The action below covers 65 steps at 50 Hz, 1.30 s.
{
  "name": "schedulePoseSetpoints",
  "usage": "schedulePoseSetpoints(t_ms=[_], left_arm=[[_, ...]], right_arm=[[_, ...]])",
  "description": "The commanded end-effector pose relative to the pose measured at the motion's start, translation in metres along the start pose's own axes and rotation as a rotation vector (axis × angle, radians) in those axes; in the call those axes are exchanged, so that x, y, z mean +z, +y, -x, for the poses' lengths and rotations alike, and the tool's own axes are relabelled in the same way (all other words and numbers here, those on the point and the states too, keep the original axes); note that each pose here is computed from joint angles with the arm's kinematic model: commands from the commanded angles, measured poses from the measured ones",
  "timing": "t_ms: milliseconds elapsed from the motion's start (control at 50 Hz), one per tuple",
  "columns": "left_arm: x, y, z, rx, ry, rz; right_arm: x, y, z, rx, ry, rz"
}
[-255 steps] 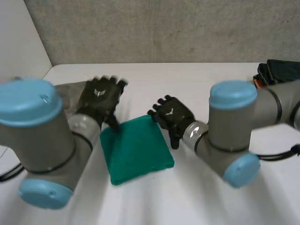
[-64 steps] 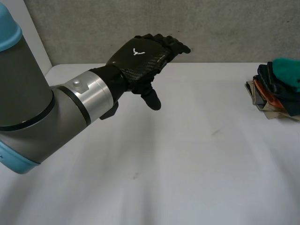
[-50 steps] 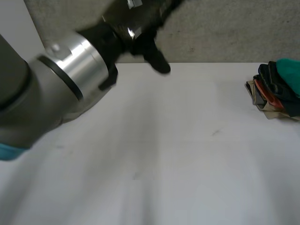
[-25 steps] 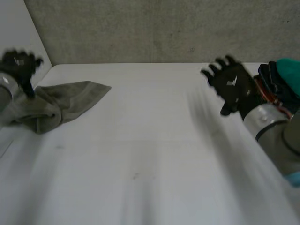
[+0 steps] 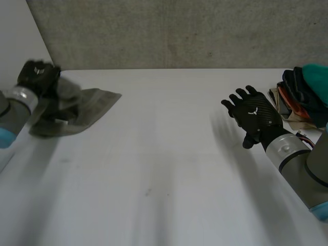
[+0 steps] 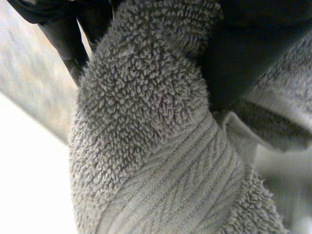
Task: Fold the laundry.
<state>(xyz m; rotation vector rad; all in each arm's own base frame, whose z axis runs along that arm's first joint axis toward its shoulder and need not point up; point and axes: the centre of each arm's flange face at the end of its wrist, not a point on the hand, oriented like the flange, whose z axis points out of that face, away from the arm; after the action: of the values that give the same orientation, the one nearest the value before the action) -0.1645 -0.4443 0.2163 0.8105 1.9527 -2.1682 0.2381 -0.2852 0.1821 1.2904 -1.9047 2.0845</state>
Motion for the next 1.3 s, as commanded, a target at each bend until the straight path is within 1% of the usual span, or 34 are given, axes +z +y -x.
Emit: schedulePoseSetpoints(t_ms=[20, 60, 120, 140, 200, 220, 260, 280, 300, 380, 420, 500, 520, 580, 600, 680, 720, 740, 760, 780, 800, 840, 900, 920, 1000, 1060, 1140, 1220, 1260, 1300], left_arm=[[-0.069, -0.125, -0.055, -0.245, 0.158, -0.205], [-0.091, -0.143, -0.075, -0.303, 0.224, -0.238], [-0.110, -0.147, -0.096, -0.342, 0.292, -0.228], [-0.118, -0.143, -0.111, -0.362, 0.329, -0.203], [-0.124, -0.134, -0.132, -0.386, 0.375, -0.159], [-0.127, -0.122, -0.153, -0.415, 0.427, -0.113], [-0.135, -0.114, -0.181, -0.452, 0.500, -0.071], [-0.142, -0.105, -0.205, -0.472, 0.565, -0.039], [-0.145, -0.101, -0.216, -0.480, 0.594, -0.024], [-0.146, -0.083, -0.234, -0.464, 0.631, 0.024], [-0.148, -0.087, -0.232, -0.456, 0.631, 0.014], [-0.151, -0.111, -0.209, -0.445, 0.581, -0.055], [-0.151, -0.117, -0.196, -0.442, 0.551, -0.075], [-0.150, -0.120, -0.173, -0.425, 0.493, -0.090], [-0.150, -0.121, -0.157, -0.405, 0.453, -0.102], [-0.160, -0.116, -0.137, -0.349, 0.401, -0.083], [-0.167, -0.112, -0.137, -0.329, 0.401, -0.065], [-0.174, -0.105, -0.139, -0.304, 0.409, -0.038], [-0.174, -0.105, -0.140, -0.303, 0.409, -0.038], [-0.180, -0.093, -0.143, -0.273, 0.414, 0.005], [-0.181, -0.091, -0.143, -0.266, 0.412, 0.009], [-0.184, -0.076, -0.143, -0.219, 0.388, 0.059], [-0.182, -0.049, -0.137, -0.156, 0.313, 0.163], [-0.177, -0.034, -0.130, -0.131, 0.264, 0.223], [-0.176, -0.008, -0.118, -0.110, 0.199, 0.346], [-0.178, 0.000, -0.120, -0.115, 0.212, 0.380], [-0.178, 0.010, -0.126, -0.119, 0.235, 0.405], [-0.176, 0.017, -0.135, -0.131, 0.290, 0.412], [-0.177, 0.020, -0.144, -0.139, 0.345, 0.409], [-0.177, 0.021, -0.147, -0.141, 0.364, 0.406]], right_arm=[[0.002, 0.002, -0.007, 0.008, 0.027, 0.010], [0.002, 0.004, -0.009, 0.011, 0.033, 0.018], [0.002, 0.007, -0.014, 0.014, 0.046, 0.026], [0.002, 0.007, -0.014, 0.014, 0.048, 0.027], [0.002, 0.008, -0.017, 0.020, 0.054, 0.030], [0.002, 0.009, -0.017, 0.022, 0.056, 0.031], [0.002, 0.010, -0.020, 0.022, 0.063, 0.034], [0.002, 0.011, -0.020, 0.023, 0.064, 0.037], [0.002, 0.012, -0.021, 0.024, 0.065, 0.039], [0.002, 0.011, -0.020, 0.024, 0.063, 0.039], [0.002, 0.012, -0.020, 0.024, 0.062, 0.040], [0.002, 0.012, -0.020, 0.026, 0.062, 0.040], [0.002, 0.012, -0.020, 0.025, 0.061, 0.041], [0.000, 0.011, -0.017, 0.030, 0.044, 0.056], [-0.001, 0.011, -0.015, 0.036, 0.033, 0.068], [-0.008, 0.008, -0.010, 0.070, -0.033, 0.138], [-0.012, 0.004, -0.006, 0.089, -0.068, 0.163], [-0.017, -0.001, 0.002, 0.115, -0.117, 0.194], [-0.018, -0.003, 0.005, 0.122, -0.133, 0.200], [-0.021, -0.006, 0.009, 0.133, -0.159, 0.210], [-0.025, -0.011, 0.016, 0.149, -0.200, 0.226], [-0.028, -0.017, 0.022, 0.156, -0.231, 0.232], [-0.036, -0.034, 0.040, 0.161, -0.304, 0.212], [-0.036, -0.038, 0.043, 0.161, -0.311, 0.200], [-0.038, -0.061, 0.062, 0.157, -0.363, 0.133], [-0.037, -0.069, 0.083, 0.149, -0.414, 0.106], [-0.024, -0.077, 0.115, 0.125, -0.470, 0.039], [-0.012, -0.075, 0.132, 0.107, -0.477, 0.012], [-0.002, -0.068, 0.139, 0.100, -0.469, 0.024], [0.003, -0.064, 0.143, 0.097, -0.469, 0.032]])
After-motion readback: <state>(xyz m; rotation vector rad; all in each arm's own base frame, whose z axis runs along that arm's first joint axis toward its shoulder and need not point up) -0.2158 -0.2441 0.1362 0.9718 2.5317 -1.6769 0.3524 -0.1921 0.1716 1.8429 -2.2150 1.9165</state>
